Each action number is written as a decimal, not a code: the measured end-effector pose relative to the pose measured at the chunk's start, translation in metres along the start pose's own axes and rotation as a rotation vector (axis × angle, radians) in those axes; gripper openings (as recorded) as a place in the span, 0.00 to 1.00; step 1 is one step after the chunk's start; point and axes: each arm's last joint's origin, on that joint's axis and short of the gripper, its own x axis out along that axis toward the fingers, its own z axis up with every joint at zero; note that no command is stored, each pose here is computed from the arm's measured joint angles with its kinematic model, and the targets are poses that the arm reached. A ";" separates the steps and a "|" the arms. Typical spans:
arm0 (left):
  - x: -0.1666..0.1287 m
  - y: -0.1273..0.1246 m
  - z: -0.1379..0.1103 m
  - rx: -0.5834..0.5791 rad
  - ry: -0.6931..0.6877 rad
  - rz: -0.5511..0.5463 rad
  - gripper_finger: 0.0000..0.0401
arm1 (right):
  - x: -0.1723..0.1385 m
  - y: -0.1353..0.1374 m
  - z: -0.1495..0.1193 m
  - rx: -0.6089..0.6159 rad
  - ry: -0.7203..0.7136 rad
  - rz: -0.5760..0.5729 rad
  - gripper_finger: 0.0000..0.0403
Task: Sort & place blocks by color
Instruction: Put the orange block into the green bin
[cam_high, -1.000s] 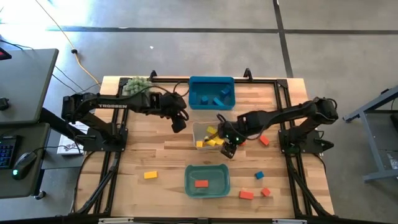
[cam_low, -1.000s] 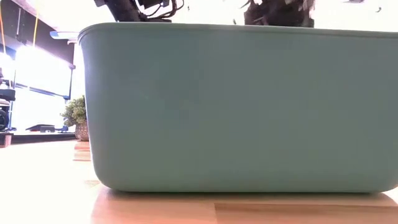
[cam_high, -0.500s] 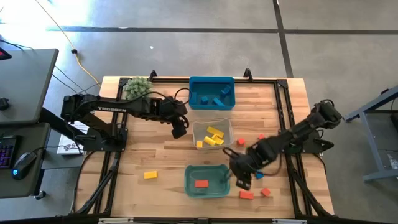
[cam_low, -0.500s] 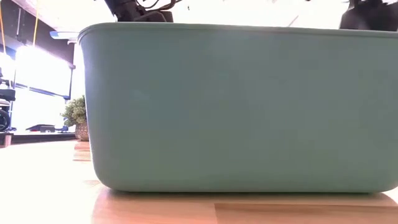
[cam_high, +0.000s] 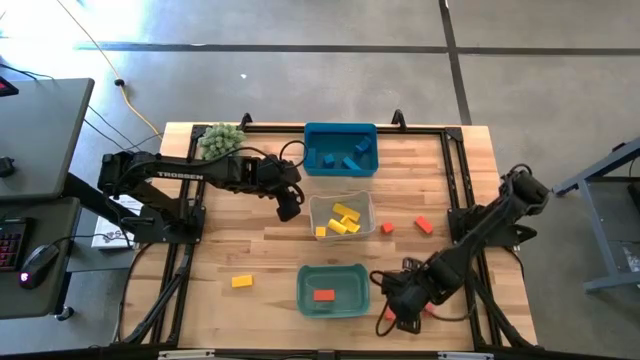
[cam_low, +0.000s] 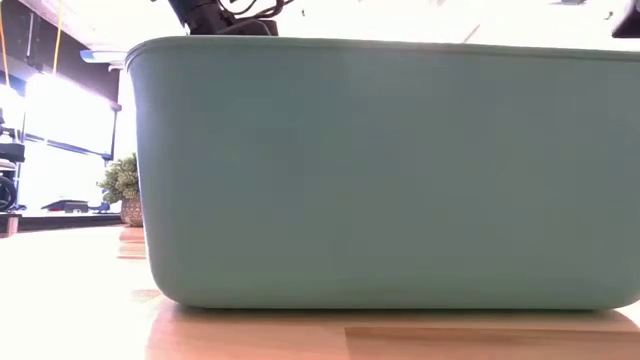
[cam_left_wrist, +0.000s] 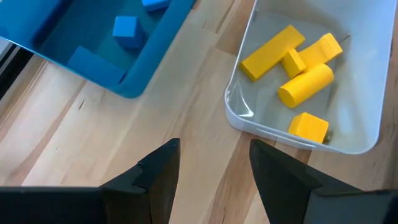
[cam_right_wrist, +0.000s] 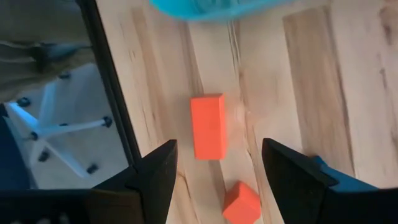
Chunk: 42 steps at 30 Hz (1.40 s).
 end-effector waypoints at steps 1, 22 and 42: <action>0.000 0.000 0.000 0.000 0.000 0.000 0.46 | 0.005 0.002 -0.002 -0.008 0.010 -0.009 0.55; 0.000 0.000 0.000 -0.001 0.000 -0.003 0.46 | 0.085 0.018 -0.007 -0.042 0.096 -0.110 0.55; 0.000 0.000 0.000 0.000 0.000 -0.003 0.46 | 0.101 0.017 -0.009 0.074 0.180 -0.115 0.25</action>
